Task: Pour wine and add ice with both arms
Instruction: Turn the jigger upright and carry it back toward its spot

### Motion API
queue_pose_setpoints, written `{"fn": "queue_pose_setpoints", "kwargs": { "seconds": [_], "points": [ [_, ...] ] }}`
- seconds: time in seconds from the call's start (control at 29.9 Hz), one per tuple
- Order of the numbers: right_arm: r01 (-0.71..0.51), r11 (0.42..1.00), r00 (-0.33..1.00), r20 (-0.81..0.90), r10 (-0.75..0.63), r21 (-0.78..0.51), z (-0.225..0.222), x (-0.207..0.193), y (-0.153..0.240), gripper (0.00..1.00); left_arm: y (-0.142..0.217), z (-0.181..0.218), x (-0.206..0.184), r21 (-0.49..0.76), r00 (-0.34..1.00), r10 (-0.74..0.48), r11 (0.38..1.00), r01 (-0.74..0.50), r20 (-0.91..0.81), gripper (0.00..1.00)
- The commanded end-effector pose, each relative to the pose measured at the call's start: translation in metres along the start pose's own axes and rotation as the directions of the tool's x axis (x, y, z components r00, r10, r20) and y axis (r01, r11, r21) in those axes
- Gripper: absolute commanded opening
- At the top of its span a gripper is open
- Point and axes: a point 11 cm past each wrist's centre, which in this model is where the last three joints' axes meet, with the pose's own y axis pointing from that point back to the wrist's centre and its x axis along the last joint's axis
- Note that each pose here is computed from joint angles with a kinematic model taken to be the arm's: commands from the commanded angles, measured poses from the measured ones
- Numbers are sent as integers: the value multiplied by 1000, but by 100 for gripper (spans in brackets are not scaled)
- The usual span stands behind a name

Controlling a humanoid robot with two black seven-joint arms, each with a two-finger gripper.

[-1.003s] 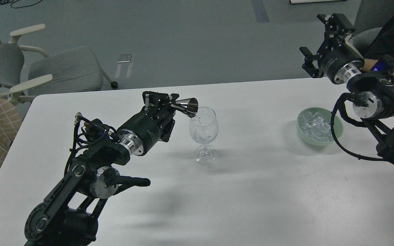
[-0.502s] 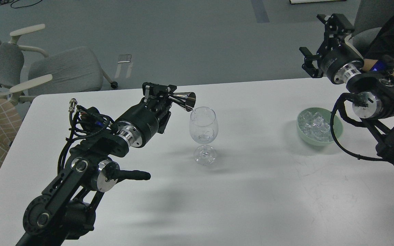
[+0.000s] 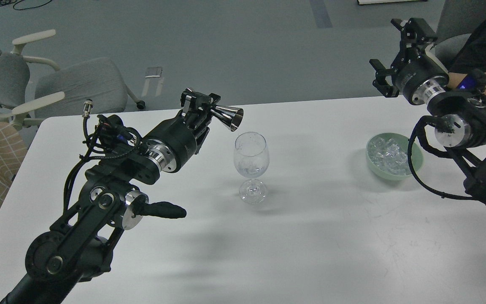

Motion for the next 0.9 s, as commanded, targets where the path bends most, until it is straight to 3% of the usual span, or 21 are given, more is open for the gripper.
{"fn": "queue_pose_setpoints", "kwargs": {
  "seconds": [0.0,0.37,0.54,0.67,0.87],
  "points": [
    [-1,1000,1000,0,1,-1,0,0,0,100,-1,7,1,-13,999,-21,1000,21,41,4],
    [0,1000,1000,-1,0,-4,2,0,1,100,1,11,8,-12,996,-50,999,51,78,5],
    [-1,1000,1000,1,1,-3,2,0,1,100,5,17,26,-31,982,-35,999,29,-185,5],
    [-2,1000,1000,0,2,-3,1,1,1,100,17,19,54,-54,850,-52,998,27,-525,5],
    [1,1000,1000,5,-1,-3,3,-3,0,100,45,-8,98,-71,597,-35,997,-37,-802,7]
  ]
}}
